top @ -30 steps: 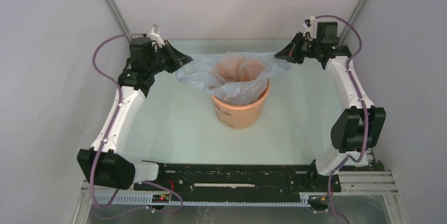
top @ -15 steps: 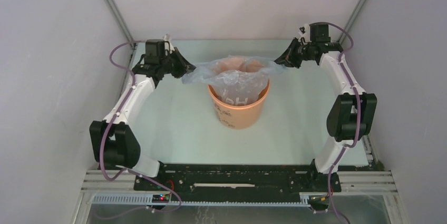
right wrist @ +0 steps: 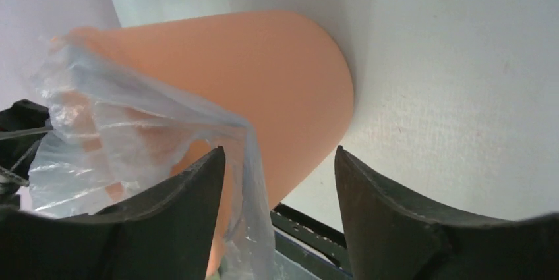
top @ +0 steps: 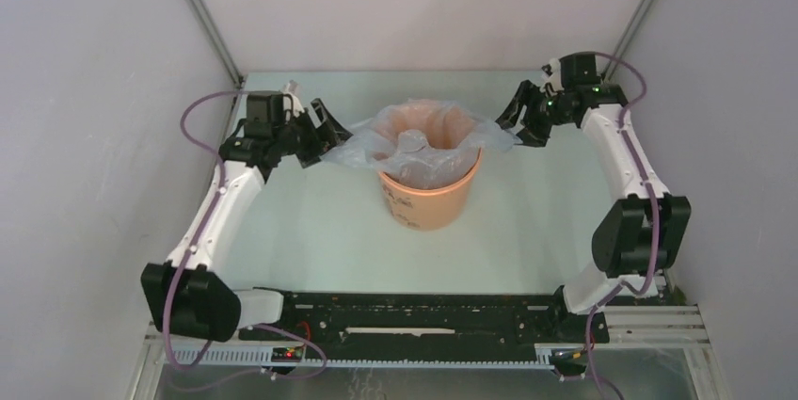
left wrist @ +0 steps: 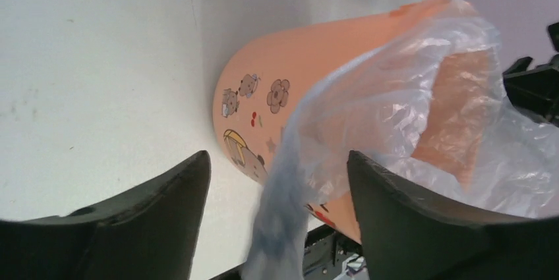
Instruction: Put the trash bags into the trash bin
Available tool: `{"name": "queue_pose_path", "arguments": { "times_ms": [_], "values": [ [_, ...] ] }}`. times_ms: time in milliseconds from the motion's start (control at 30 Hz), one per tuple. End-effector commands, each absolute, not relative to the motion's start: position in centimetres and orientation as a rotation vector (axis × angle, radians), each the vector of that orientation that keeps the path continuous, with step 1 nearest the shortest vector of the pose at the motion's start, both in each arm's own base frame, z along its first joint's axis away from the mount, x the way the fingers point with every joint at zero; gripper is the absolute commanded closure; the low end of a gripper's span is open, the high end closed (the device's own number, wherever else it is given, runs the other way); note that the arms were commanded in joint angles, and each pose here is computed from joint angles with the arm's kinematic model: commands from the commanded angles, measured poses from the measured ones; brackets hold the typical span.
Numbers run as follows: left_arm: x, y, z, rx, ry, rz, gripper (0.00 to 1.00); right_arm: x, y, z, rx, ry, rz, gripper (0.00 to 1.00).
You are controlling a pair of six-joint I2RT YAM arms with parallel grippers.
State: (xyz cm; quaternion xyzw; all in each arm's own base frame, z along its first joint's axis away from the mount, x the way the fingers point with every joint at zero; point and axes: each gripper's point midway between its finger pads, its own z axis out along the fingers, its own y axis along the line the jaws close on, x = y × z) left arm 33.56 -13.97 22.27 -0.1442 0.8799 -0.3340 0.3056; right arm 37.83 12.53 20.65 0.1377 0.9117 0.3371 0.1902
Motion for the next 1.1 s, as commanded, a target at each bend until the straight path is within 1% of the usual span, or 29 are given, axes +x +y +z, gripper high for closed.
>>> {"name": "queue_pose_path", "arguments": {
  "times_ms": [0, 33, 133, 167, 200, 300, 400, 500, 633, 700, 767, 833, 900, 933, 967, 1000, 1033, 1067],
  "values": [
    [32.2, -12.0, 26.6, -0.382, 2.245, -0.770, 0.12, 35.5, 10.2, 26.2, 0.409, 2.499, 0.809, 0.25],
    [31.9, -11.6, 26.8, -0.412, 2.241, -0.753, 0.09, 35.1, 9.7, 26.6, 0.437, 2.503, 0.770, 0.21],
    [30.7, -10.1, 27.8, -0.547, 2.205, -0.718, 0.03, 34.1, 8.5, 29.1, 0.511, 2.446, 0.759, 0.14],
    [30.4, -9.8, 28.3, -0.586, 2.185, -0.718, 0.02, 33.8, 8.5, 30.1, 0.536, 2.414, 0.787, 0.13],
    [30.1, -9.4, 29.0, -0.620, 2.156, -0.722, 0.01, 33.5, 8.6, 31.0, 0.557, 2.383, 0.820, 0.07],
    [29.3, -9.3, 31.1, -0.695, 2.068, -0.778, 0.00, 32.5, 9.9, 33.4, 0.559, 2.319, 0.953, 0.02],
    [28.7, -10.2, 32.5, -0.731, 1.980, -0.904, 0.00, 31.4, 12.0, 35.1, 0.518, 2.257, 1.131, 0.00],
    [28.3, -11.2, 33.1, -0.742, 1.921, -1.027, 0.00, 30.6, 13.7, 35.2, 0.440, 2.250, 1.183, 0.01],
    [28.1, -11.8, 32.4, -0.744, 1.923, -1.068, 0.01, 29.7, 16.3, 33.9, 0.418, 2.301, 1.234, 0.03],
    [28.2, -13.0, 32.1, -0.723, 1.931, -1.135, 0.05, 29.9, 16.7, 33.8, 0.436, 2.279, 1.237, 0.07],
    [28.3, -14.0, 31.7, -0.707, 1.952, -1.151, 0.10, 29.7, 16.8, 33.6, 0.467, 2.277, 1.227, 0.14],
    [28.3, -14.7, 31.0, -0.708, 1.972, -1.157, 0.18, 29.4, 17.1, 33.1, 0.491, 2.285, 1.223, 0.15],
    [28.0, -15.4, 30.3, -0.701, 1.985, -1.172, 0.29, 28.8, 17.2, 32.5, 0.518, 2.300, 1.202, 0.15],
    [27.9, -15.5, 30.0, -0.700, 1.990, -1.168, 0.35, 28.7, 17.2, 32.3, 0.519, 2.298, 1.200, 0.18],
    [27.8, -15.5, 29.7, -0.703, 1.993, -1.162, 0.40, 28.7, 17.3, 32.3, 0.519, 2.287, 1.206, 0.25],
    [27.7, -15.5, 29.4, -0.709, 1.996, -1.160, 0.46, 28.9, 17.3, 32.2, 0.514, 2.279, 1.208, 0.38],
    [27.5, -15.4, 29.1, -0.711, 1.996, -1.157, 0.51, 29.0, 17.3, 32.1, 0.512, 2.272, 1.204, 0.56],
    [27.4, -15.4, 28.9, -0.716, 1.996, -1.155, 0.57, 29.1, 17.2, 31.9, 0.512, 2.278, 1.201, 0.71]
  ]
}}
